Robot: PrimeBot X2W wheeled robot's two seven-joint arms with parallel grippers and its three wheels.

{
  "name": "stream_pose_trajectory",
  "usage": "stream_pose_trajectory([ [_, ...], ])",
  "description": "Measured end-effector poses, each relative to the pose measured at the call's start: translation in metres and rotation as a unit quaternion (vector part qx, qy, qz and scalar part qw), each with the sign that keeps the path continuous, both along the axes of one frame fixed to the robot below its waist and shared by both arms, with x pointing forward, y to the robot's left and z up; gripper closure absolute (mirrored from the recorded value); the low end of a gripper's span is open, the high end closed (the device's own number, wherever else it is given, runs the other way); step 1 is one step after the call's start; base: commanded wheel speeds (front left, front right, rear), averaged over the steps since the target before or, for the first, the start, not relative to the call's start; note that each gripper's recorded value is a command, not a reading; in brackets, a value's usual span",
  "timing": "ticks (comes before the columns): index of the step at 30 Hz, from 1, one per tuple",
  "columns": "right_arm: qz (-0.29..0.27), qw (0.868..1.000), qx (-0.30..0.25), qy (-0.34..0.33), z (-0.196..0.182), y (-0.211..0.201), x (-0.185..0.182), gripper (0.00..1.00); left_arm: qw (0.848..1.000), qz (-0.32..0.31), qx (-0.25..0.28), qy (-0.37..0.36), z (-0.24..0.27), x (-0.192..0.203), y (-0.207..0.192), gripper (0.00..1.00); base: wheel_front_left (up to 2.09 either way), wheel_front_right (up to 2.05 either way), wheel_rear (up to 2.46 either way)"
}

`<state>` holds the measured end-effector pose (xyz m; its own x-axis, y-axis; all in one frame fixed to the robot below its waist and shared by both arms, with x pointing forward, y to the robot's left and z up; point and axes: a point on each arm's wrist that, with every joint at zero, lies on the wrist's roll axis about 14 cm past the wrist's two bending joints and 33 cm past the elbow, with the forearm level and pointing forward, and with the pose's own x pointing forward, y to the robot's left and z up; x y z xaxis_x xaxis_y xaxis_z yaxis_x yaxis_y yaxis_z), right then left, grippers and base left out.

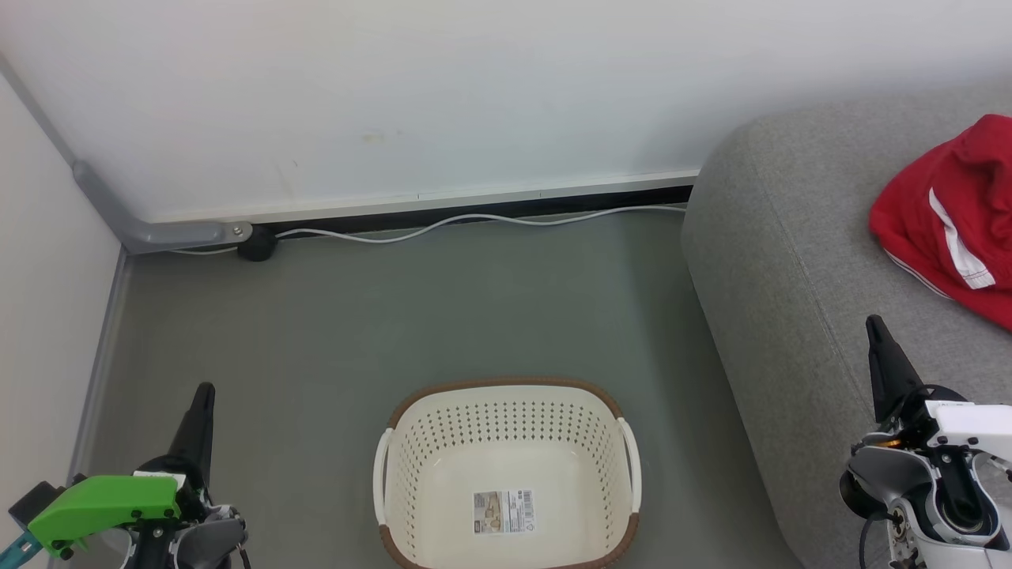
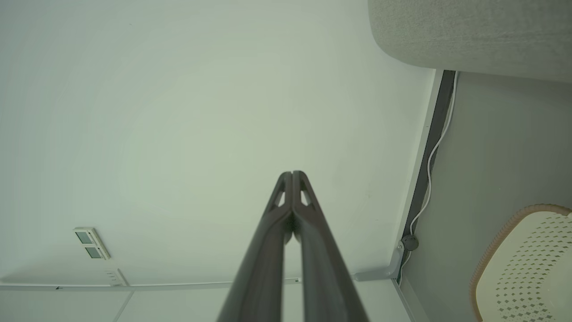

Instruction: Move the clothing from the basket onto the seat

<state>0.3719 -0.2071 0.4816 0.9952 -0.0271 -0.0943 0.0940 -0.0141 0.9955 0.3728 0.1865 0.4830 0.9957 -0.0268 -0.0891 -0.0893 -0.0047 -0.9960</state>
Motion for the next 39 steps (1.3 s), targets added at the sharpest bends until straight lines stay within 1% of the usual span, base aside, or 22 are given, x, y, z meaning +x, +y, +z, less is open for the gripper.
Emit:
stream_pose_trajectory([
  [39, 0.002, 1.0, 0.0, -0.002, 0.001, 0.0014, 0.0004, 1.0, 1.0, 0.001, -0.001, 0.001, -0.0007, -0.0001, 0.0003, 1.0, 0.0, 0.0, 0.0],
])
